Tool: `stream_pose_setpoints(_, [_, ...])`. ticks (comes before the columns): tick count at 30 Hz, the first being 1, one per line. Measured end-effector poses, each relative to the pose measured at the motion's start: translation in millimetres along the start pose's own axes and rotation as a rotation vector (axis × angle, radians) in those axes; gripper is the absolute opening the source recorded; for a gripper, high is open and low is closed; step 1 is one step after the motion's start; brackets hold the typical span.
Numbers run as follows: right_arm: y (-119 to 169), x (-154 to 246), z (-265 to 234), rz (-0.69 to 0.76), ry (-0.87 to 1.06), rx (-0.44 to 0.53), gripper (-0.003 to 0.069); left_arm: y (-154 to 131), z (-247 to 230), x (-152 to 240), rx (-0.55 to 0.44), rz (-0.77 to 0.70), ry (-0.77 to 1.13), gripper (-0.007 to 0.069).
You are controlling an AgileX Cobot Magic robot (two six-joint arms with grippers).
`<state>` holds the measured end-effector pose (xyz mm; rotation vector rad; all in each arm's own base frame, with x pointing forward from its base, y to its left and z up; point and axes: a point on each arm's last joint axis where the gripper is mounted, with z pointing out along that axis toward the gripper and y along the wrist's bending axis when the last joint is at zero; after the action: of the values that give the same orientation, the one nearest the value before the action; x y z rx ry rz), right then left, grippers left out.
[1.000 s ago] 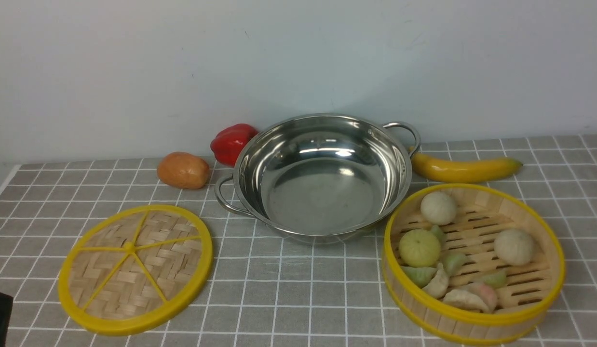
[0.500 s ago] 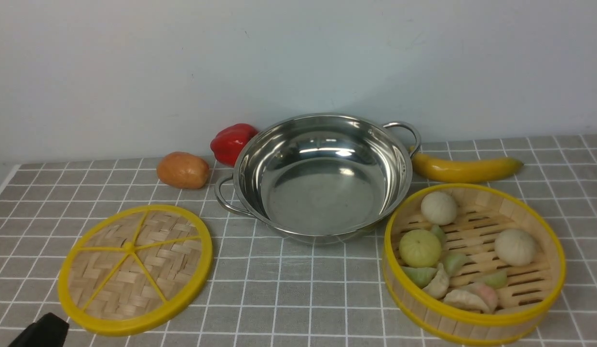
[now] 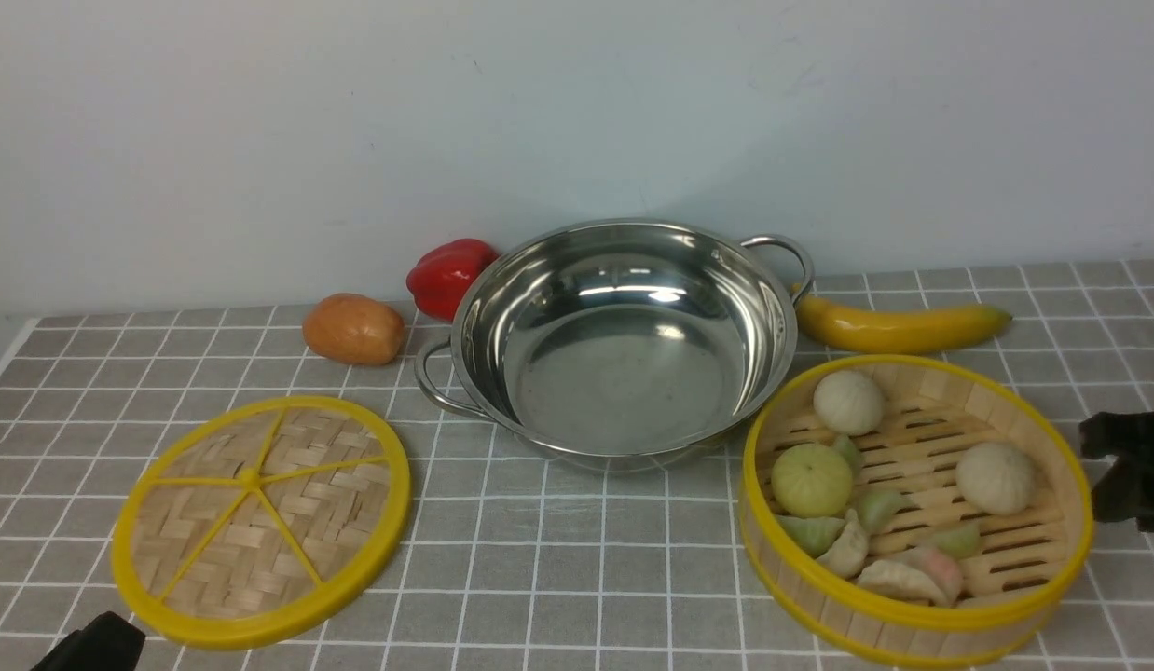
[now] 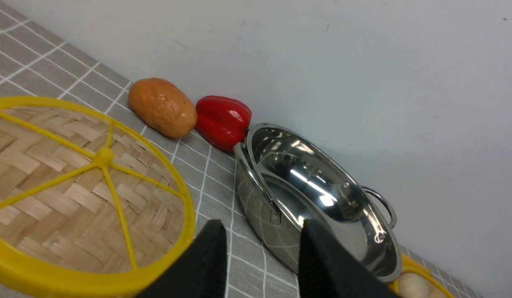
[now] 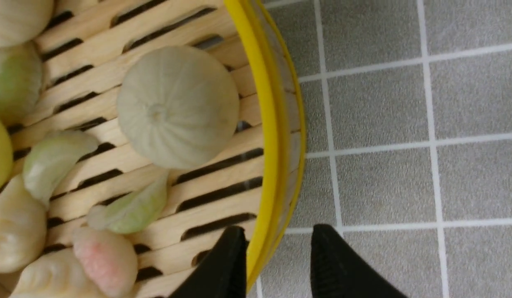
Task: Place the steamer in the pot on the grey tablecloth, and put the lid on the steamer.
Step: 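Reach for and grasp the rim of the bamboo steamer holding the buns with the right gripper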
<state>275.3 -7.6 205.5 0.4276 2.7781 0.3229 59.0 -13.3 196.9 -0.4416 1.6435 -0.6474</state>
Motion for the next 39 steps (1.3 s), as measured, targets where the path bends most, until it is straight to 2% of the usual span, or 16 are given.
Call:
stream_pose_setpoints(13, [0,-7,4,0.011,-0.056,-0.006,0.0240,0,0,0,0.000,0.001,0.000,0.0243])
stream_pose_setpoints(20, [1,-11,21,0.017,-0.026,-0.034,0.0240,0,0,0,0.000,0.007,0.001,0.0243])
stream_pose_setpoints(30, [-7,-10,58,0.046,0.076,-0.009,0.0236,0,0,0,0.000,0.007,0.001,0.0243])
stream_pose_setpoints(33, [-8,-9,62,0.054,0.100,-0.008,0.0162,0,0,0,0.000,0.007,0.001,0.0243])
stream_pose_setpoints(34, [-8,-10,62,0.053,0.100,-0.007,0.0162,0,0,0,0.000,0.007,0.001,0.0243])
stream_pose_setpoints(36, [-9,-9,60,0.004,0.112,0.011,0.0102,0,0,0,0.000,0.007,0.001,0.0243])
stream_pose_setpoints(39, [-10,-6,54,-0.047,0.140,0.029,0.0102,0,0,0,0.000,0.007,0.001,0.0243])
